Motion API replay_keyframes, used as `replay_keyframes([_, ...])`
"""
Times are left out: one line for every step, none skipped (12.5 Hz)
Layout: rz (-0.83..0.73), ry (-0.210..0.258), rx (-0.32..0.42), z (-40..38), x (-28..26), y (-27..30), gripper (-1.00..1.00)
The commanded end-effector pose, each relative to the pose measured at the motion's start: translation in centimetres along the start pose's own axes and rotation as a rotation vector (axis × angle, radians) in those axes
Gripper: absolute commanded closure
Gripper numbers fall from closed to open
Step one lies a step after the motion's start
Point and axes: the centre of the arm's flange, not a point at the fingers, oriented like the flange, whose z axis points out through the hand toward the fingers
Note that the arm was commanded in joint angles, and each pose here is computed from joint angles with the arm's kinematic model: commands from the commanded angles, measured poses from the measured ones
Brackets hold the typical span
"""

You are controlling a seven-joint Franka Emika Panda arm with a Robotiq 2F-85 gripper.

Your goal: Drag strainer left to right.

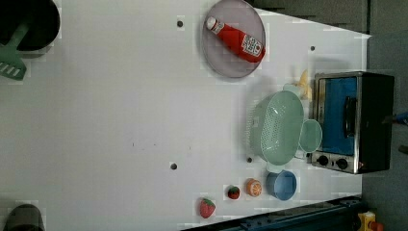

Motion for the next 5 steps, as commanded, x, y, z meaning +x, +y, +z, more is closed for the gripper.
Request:
replay_keyframes([-0.052,-0.045,-0.023,0.02,1.66,0.18,-1.0])
replay_keyframes([-0.049,-0.037,-0.015,-0.48,1.76,0.33,-1.0])
replay_keyframes([-0.047,-0.03,-0.008,-0.78,1.81,0.41,-1.0])
replay_keyframes([-0.047,-0.028,-0.005,-0.92,1.78,0.49,-1.0])
replay_keyframes([-0.048,-0.028,-0.005,-0.94,1.74,0.46,-1.0])
